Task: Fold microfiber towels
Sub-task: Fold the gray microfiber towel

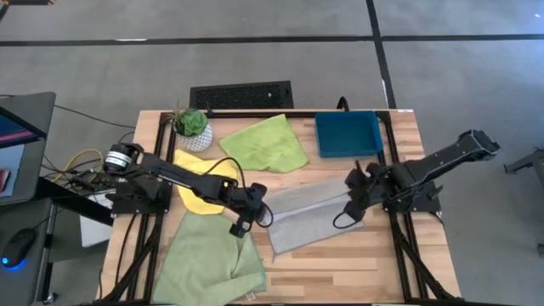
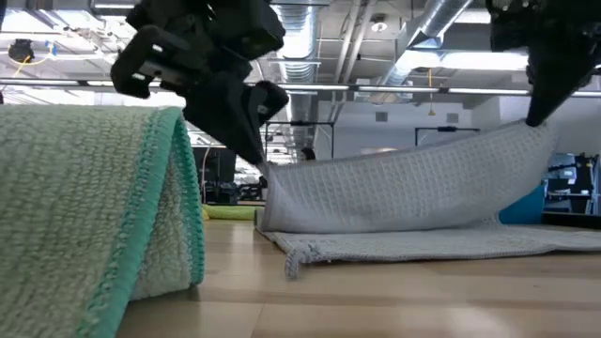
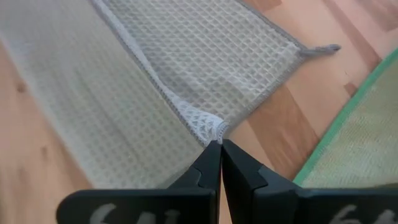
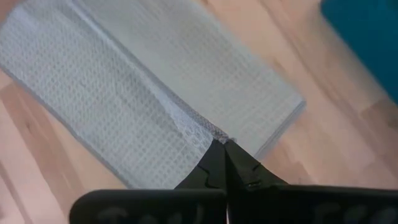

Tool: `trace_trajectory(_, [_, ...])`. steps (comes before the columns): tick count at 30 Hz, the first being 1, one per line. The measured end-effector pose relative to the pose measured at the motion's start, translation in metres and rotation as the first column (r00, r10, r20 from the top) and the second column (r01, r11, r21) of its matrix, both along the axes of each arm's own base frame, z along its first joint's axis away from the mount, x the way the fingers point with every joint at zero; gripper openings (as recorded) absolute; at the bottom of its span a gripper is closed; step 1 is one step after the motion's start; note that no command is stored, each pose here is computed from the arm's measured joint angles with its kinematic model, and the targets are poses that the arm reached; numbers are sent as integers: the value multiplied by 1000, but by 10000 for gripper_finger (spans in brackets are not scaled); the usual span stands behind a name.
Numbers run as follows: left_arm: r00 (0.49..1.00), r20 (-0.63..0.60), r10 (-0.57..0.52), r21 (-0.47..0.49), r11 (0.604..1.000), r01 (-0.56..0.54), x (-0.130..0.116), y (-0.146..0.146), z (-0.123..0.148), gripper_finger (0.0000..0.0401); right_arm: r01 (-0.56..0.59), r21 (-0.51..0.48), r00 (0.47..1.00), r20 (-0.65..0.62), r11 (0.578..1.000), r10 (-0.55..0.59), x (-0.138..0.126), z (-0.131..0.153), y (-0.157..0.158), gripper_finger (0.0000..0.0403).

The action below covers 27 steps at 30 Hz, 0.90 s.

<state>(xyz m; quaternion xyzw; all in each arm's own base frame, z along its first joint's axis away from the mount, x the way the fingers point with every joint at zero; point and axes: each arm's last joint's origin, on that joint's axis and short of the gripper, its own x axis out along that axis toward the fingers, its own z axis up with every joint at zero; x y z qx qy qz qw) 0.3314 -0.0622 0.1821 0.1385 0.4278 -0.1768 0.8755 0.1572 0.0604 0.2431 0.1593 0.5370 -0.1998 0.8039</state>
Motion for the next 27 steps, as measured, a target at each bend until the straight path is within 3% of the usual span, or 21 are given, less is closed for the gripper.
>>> trace_trajectory(8, [998,-11,-57,-73,996,56,9,-4,-18,0,30,33,988,-154,999,-24,11,-20,11,5])
trace_trajectory(23, [984,65,-165,-160,972,173,18,-13,-22,0,17,101,933,-359,995,20,23,-46,21,8])
trace_trajectory(27, [990,58,-127,-152,979,135,20,-14,-29,0,-12,93,925,-376,996,47,25,-50,22,13])
